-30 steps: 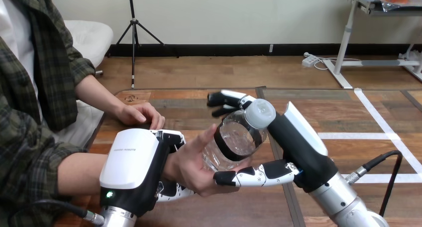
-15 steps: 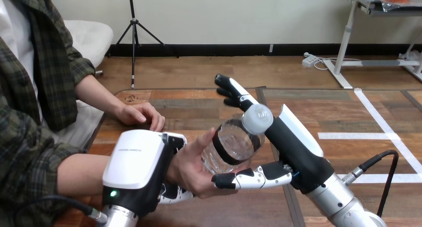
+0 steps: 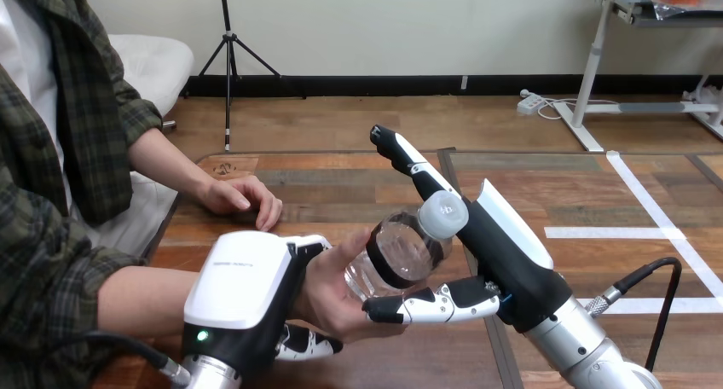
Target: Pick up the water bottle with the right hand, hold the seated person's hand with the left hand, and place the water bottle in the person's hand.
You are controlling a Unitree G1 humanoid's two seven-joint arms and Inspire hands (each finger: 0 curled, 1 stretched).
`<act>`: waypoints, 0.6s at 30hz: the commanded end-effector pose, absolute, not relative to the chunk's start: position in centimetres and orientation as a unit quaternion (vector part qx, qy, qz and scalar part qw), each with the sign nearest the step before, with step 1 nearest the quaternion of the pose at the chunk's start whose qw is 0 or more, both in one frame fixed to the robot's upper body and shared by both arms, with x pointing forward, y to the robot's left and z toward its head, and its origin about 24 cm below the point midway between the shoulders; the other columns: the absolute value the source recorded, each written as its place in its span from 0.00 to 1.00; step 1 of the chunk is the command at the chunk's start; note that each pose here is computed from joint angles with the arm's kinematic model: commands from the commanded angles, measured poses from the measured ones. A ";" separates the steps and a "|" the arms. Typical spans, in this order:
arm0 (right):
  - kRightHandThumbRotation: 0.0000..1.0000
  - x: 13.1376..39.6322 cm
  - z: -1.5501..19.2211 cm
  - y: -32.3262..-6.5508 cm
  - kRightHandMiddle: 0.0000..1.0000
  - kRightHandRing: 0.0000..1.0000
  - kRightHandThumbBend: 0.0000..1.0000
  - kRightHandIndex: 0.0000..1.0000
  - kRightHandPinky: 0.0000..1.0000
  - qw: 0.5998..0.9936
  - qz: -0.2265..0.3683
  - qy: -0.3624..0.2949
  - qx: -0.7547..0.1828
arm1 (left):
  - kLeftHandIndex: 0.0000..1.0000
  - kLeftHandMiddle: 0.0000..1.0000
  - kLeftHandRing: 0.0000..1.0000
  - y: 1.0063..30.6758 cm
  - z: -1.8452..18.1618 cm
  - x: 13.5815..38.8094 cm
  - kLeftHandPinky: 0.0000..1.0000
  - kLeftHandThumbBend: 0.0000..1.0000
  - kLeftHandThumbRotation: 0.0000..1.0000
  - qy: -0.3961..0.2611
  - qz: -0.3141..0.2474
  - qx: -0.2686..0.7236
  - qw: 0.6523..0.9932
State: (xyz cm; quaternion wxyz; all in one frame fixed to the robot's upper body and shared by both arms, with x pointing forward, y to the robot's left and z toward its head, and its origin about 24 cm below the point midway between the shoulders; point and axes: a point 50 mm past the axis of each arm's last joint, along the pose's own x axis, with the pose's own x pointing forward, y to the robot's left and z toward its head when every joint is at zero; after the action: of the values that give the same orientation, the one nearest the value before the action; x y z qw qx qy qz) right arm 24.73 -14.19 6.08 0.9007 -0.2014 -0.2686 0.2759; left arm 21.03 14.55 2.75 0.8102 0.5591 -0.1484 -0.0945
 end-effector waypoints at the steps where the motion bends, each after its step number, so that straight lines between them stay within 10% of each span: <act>1: 0.38 25.4 8.0 -14.1 1.00 1.00 0.89 1.00 1.00 0.889 0.272 -0.307 -0.205 | 0.92 0.97 0.92 13.9 4.4 21.5 0.76 1.00 0.12 -0.183 -0.092 0.563 0.801; 18: 0.37 25.5 7.9 -14.1 1.00 1.00 0.88 1.00 1.00 0.890 0.270 -0.304 -0.205 | 1.00 1.00 1.00 13.8 4.6 21.6 0.79 1.00 0.24 -0.191 -0.103 0.546 0.809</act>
State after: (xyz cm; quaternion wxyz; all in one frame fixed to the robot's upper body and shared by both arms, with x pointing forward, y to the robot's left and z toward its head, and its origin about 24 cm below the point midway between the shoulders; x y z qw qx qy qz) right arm 24.76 -14.22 6.03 0.9015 -0.2020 -0.2651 0.2761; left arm 20.84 14.39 2.69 0.8119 0.5554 -0.1442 -0.1073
